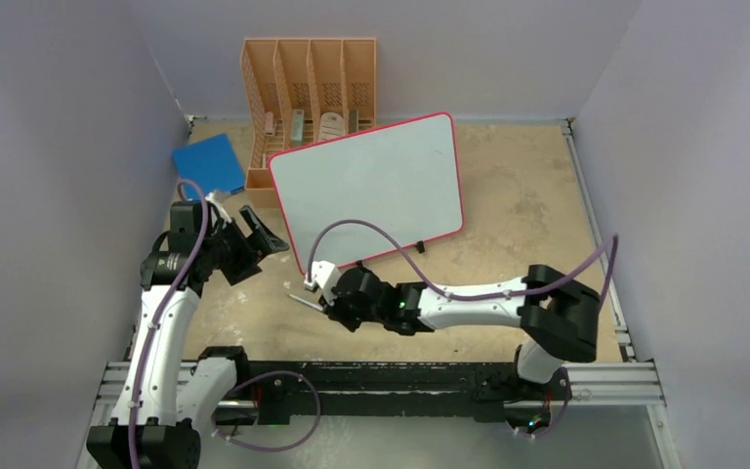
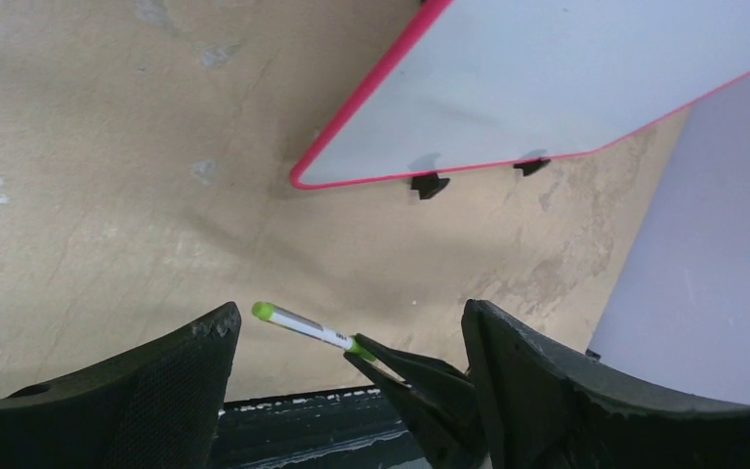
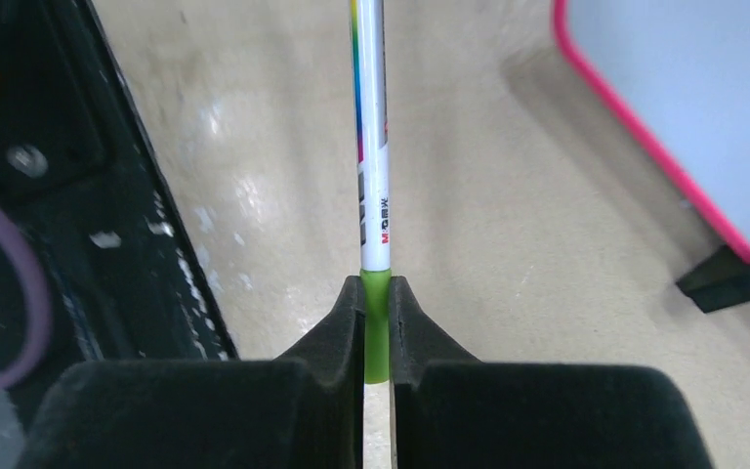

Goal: Write a sentence on the whiteboard
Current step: Pick up the whiteboard marker from the corner of the board.

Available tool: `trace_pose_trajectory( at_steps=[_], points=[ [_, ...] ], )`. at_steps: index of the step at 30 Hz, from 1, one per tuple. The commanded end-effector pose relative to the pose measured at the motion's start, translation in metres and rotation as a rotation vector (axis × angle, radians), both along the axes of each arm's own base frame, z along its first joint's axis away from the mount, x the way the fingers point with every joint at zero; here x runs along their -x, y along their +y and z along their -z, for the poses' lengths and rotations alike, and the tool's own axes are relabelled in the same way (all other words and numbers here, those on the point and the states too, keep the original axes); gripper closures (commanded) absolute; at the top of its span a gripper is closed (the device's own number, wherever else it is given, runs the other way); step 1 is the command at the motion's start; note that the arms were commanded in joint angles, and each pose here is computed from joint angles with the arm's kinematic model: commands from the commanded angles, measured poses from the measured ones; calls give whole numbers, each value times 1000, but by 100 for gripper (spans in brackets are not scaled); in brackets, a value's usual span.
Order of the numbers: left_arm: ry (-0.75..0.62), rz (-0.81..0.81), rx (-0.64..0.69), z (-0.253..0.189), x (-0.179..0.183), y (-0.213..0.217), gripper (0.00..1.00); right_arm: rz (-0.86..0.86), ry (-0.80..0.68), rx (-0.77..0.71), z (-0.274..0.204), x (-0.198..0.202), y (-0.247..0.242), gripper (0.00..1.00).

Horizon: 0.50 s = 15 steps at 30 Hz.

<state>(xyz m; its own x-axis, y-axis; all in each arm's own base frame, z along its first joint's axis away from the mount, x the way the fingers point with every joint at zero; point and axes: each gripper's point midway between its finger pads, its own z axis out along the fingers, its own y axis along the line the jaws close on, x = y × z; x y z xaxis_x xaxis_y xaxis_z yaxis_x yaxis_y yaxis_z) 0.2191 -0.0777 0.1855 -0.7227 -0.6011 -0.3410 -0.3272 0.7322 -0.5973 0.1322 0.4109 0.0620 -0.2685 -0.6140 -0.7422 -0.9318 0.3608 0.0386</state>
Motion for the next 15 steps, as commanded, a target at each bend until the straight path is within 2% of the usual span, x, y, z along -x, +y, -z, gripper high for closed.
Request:
trace_pose_trajectory(
  at_steps=[1, 8, 15],
  points=[
    [-122, 92, 77, -20, -2, -18, 19, 173, -58, -272, -68, -23, 14, 100],
    [-226, 172, 183, -38, 3, -38, 19, 413, -69, -523, -124, -50, 1, 100],
    [-353, 295, 302, -52, 13, -59, 23, 497, -35, -766, -168, -55, -6, 100]
  ],
)
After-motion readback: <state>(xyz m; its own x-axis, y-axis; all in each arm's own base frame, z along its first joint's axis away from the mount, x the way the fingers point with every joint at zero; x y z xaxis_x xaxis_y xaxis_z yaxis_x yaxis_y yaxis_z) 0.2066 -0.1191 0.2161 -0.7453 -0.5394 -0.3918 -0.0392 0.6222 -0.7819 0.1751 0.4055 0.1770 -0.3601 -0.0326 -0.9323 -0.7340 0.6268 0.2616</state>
